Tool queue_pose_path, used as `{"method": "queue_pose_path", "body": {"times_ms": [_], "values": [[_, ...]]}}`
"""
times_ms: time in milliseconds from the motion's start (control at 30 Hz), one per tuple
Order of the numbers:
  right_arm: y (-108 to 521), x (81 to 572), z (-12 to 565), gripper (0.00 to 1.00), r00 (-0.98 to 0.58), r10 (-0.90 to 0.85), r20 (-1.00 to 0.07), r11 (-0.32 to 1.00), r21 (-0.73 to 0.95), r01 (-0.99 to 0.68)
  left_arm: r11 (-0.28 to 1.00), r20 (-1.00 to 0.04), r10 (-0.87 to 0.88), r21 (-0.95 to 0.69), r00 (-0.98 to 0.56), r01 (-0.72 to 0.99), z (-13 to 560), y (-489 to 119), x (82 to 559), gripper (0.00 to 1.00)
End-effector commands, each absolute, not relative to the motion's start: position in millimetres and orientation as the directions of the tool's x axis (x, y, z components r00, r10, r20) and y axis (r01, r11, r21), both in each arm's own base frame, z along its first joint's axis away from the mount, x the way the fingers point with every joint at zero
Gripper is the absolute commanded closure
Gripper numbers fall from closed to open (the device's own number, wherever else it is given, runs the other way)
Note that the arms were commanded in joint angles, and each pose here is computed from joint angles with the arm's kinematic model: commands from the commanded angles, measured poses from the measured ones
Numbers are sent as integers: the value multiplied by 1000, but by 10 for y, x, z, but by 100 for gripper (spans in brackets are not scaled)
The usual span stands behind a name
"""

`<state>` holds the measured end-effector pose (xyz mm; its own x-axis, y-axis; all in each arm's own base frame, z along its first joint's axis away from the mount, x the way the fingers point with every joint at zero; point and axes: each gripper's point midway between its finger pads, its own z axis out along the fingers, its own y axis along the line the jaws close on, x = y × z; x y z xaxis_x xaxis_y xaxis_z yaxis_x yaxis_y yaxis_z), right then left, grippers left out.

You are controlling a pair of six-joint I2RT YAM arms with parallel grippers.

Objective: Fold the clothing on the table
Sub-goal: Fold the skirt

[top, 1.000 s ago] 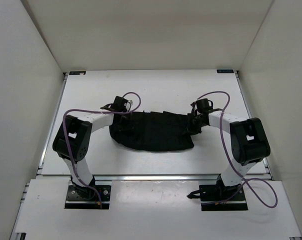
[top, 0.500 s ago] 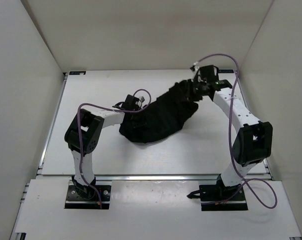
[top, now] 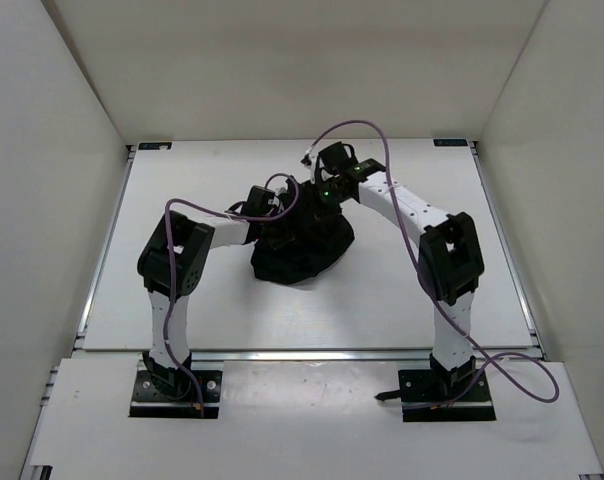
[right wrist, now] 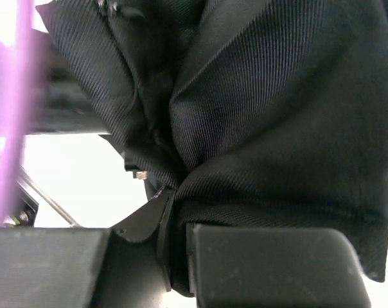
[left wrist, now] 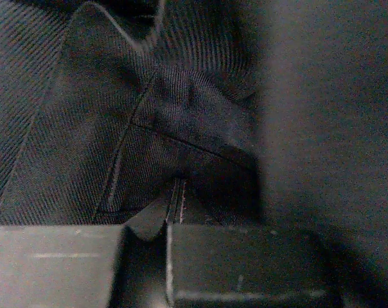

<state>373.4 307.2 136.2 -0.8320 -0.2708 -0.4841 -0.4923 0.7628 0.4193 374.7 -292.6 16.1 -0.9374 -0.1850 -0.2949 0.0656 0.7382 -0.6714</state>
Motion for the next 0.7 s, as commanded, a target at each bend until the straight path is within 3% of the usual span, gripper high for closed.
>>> {"method": "queue_pose_path", "body": {"times_ms": [0, 267, 467, 600, 667], "values": [[3229, 3674, 1452, 100, -820, -308, -482, 722, 444, -531, 810, -233, -216, -584, -948, -41, -280, -2568, 3604, 100], [3385, 3391, 1429, 100, -821, -373, -433, 653, 506, -563, 749, -242, -214, -663, -946, 0, -79, -2551, 3684, 100], [3536, 3178, 1622, 100, -774, -413, -481, 562, 534, -632, 739, -240, -213, -673, -947, 4, -53, -2516, 3800, 100], [3508, 3240, 1494, 100, -779, -422, -464, 615, 485, -622, 688, -236, -237, -725, -942, 9, 169, -2439, 3820, 100], [3495, 3321, 1467, 100, -795, -402, -454, 638, 483, -599, 649, -293, -272, -760, -917, 50, 471, -2380, 3907, 100]]}}
